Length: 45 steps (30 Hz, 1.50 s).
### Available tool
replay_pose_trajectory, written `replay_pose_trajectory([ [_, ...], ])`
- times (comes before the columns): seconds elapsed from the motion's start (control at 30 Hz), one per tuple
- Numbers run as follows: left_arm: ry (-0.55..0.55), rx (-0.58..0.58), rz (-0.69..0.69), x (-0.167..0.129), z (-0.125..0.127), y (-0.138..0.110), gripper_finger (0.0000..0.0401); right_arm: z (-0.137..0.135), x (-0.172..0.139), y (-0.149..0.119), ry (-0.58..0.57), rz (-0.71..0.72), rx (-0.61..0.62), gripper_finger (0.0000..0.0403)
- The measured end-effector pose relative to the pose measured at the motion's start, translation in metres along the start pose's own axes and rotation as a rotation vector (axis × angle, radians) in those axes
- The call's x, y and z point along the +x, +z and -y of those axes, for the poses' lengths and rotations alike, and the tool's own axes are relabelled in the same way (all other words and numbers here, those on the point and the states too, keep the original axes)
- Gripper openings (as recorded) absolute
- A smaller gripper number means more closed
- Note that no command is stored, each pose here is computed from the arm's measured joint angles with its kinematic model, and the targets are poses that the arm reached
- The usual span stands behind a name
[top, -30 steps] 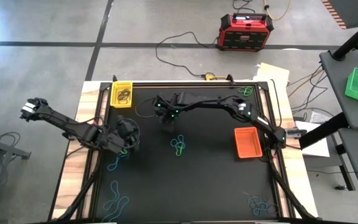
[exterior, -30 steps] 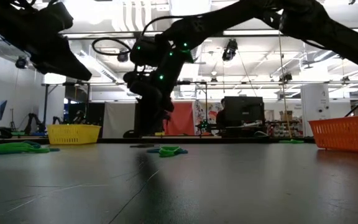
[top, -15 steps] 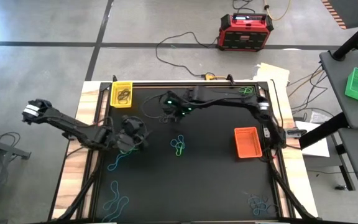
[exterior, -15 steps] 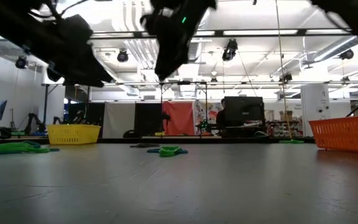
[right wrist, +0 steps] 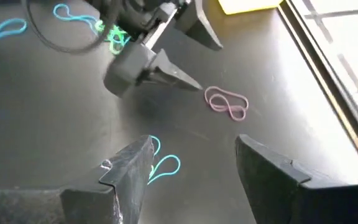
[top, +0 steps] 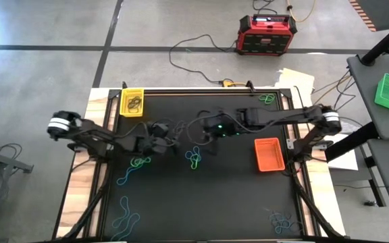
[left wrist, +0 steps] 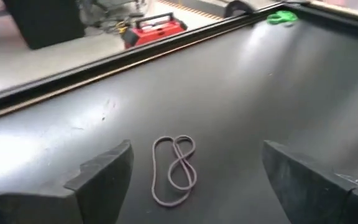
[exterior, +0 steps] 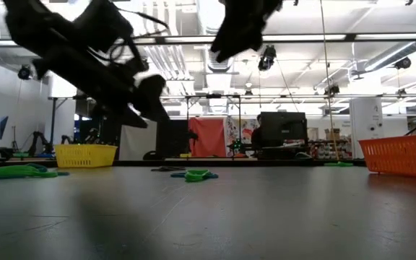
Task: Sort rubber bands into baskets
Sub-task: Put the purple rubber band into the yellow bin
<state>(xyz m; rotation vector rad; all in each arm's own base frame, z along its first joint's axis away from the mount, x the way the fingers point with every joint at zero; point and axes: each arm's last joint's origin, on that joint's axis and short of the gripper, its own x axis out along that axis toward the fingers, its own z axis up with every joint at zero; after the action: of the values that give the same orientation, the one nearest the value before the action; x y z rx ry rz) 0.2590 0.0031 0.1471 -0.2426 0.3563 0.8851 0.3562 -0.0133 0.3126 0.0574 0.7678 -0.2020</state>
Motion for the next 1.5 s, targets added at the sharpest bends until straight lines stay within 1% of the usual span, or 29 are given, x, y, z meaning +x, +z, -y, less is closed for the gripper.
replay_pose_trajectory([
  [0.1,0.035,-0.042,-0.021,0.013,0.004,-0.006,0.0339,0.002,-0.003,-0.013,-0.017,0.005,0.041,0.0221],
  [0.27,0.085,-0.072,-0.057,0.03,0.008,-0.02,0.0339,0.005,-0.008,-0.026,-0.018,0.006,0.108,0.0221],
  [0.5,0.151,-0.067,-0.093,0.054,0.008,-0.037,0.0339,0.003,-0.011,-0.024,-0.012,0.018,0.164,0.0221],
  [0.67,0.156,-0.026,-0.108,0.069,0.013,-0.048,0.0338,0.001,-0.007,-0.025,-0.011,0.01,0.167,0.0221],
  [0.73,0.167,-0.021,-0.105,0.073,0.015,-0.053,0.033,0.001,-0.005,-0.025,-0.01,0.012,0.167,0.0221],
  [0.87,0.192,-0.042,-0.097,0.079,0.017,-0.062,0.0295,0.001,-0.004,-0.024,-0.008,0.023,0.162,0.0221],
  [1.0,0.208,-0.053,-0.1,0.081,0.017,-0.067,0.0238,0.001,-0.004,-0.024,-0.008,0.021,0.158,0.0221],
  [1.23,0.207,-0.058,-0.108,0.081,0.016,-0.065,0.0134,0.0,-0.004,-0.024,-0.006,0.016,0.151,0.0221],
  [1.5,0.193,-0.035,-0.119,0.08,0.016,-0.064,0.0044,-0.006,-0.005,-0.025,0.007,0.009,0.106,0.0221],
])
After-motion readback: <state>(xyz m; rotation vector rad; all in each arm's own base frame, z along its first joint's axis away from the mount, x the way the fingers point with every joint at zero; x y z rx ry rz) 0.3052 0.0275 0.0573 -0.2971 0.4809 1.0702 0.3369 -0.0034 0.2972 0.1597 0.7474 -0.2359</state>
